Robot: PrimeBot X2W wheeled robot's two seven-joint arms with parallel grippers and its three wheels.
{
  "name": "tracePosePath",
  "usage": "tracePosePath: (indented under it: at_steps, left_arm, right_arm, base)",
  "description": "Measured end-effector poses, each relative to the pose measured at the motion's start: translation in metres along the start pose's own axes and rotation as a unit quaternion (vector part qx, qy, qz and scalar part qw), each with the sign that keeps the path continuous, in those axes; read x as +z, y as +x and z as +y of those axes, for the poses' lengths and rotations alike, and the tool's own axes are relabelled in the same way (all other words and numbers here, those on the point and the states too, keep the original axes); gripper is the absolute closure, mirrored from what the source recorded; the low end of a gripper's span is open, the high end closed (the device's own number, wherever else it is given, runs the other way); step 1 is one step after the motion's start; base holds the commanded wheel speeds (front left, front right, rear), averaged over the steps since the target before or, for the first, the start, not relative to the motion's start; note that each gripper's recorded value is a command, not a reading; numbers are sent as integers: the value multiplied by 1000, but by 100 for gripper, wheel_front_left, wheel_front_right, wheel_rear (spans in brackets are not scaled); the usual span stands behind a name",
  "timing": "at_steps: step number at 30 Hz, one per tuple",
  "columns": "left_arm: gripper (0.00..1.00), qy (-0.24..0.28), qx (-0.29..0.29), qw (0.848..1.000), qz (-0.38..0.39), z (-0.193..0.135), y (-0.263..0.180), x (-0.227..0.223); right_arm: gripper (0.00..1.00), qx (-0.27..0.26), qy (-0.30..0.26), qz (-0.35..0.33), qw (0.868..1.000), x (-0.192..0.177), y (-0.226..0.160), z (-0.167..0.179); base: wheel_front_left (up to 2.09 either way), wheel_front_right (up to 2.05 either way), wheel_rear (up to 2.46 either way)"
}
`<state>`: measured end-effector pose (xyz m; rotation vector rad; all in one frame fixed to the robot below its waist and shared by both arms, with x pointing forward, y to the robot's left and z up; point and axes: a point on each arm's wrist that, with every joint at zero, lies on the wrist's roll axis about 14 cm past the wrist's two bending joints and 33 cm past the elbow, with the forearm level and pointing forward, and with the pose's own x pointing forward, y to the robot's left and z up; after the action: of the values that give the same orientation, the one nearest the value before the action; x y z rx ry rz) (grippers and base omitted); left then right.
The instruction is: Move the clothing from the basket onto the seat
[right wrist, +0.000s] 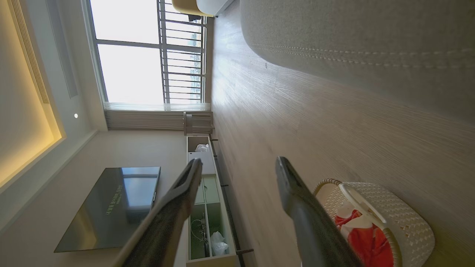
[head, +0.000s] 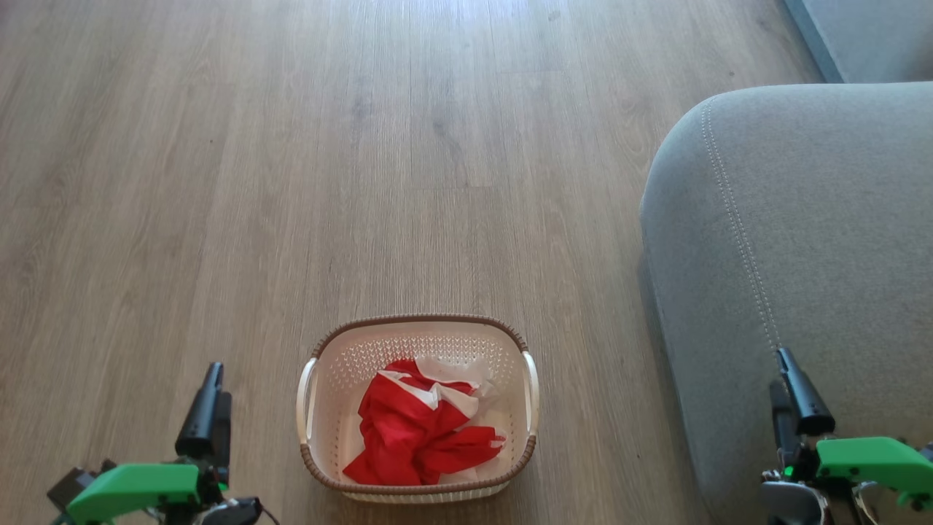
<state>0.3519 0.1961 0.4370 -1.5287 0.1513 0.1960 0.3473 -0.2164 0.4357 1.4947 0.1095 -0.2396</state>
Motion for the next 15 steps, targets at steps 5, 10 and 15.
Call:
tracePosePath:
  at_steps: [5,10,15]
  left_arm:
    - [0,21,-14,1000,-12,-9,1,6]
    - [0,38,-21,999,-22,-15,2,10]
    - [0,53,-35,998,-29,-24,3,13]
  right_arm:
    - [0,18,-26,-7,999,3,5,13]
    - [0,35,-68,-11,997,3,7,25]
    - [0,50,-107,-15,993,3,7,36]
  base:
    - [0,0,0]
    - [0,0,0]
    - [0,0,0]
